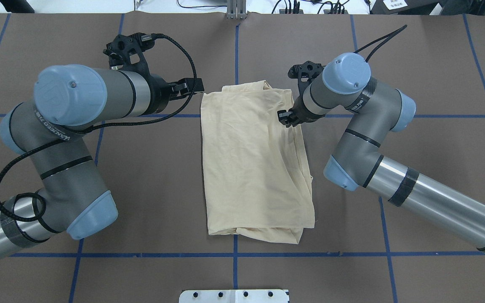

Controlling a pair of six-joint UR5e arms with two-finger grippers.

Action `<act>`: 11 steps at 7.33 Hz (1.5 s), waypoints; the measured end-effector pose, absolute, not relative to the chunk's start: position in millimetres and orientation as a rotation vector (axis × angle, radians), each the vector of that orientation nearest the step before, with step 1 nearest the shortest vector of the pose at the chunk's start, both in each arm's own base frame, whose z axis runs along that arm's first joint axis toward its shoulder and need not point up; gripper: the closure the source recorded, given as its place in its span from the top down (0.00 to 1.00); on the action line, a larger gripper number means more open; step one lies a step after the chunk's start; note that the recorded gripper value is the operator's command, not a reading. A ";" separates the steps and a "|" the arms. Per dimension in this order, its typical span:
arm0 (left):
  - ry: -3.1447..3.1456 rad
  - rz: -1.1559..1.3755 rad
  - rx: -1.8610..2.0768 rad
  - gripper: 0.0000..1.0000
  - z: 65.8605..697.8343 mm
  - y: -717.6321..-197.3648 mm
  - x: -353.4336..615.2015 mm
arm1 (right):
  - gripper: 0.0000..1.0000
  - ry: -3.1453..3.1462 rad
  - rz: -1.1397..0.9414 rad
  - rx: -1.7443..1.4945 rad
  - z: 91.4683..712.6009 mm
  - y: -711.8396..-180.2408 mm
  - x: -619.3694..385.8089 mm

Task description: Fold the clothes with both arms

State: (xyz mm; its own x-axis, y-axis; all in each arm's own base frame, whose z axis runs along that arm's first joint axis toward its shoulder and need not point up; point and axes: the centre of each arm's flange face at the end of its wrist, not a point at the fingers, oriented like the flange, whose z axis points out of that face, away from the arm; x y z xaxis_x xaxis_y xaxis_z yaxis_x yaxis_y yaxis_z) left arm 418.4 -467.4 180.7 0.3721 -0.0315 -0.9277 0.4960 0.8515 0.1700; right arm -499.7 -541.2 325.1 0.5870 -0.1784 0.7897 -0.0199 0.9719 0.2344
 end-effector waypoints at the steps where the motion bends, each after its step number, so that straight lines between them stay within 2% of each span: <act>1: 1.150 -0.355 0.465 1.00 180.4 -467.5 418.4 | 0.33 -0.940 -0.092 0.223 327.3 -541.0 -499.2; 3: 1.152 -0.357 0.464 1.00 179.6 -467.4 418.1 | 0.51 -0.932 -0.088 0.217 333.2 -541.0 -498.6; 4: 1.153 -0.358 0.464 1.00 179.3 -467.3 417.9 | 0.55 -0.927 -0.087 0.213 334.1 -541.2 -498.9; 6: 1.153 -0.359 0.463 1.00 179.2 -467.1 418.1 | 0.50 -0.913 -0.083 0.202 333.0 -541.7 -501.1; 7: 1.154 -0.360 0.462 1.00 179.2 -467.0 418.1 | 0.37 -0.909 -0.081 0.200 332.8 -542.0 -501.8; 9: 1.153 -0.360 0.462 1.00 179.3 -467.1 418.2 | 0.33 -0.908 -0.079 0.199 331.9 -542.2 -502.7; 11: 1.152 -0.360 0.462 1.00 179.7 -467.3 418.5 | 0.33 -0.908 -0.082 0.199 331.5 -541.3 -504.2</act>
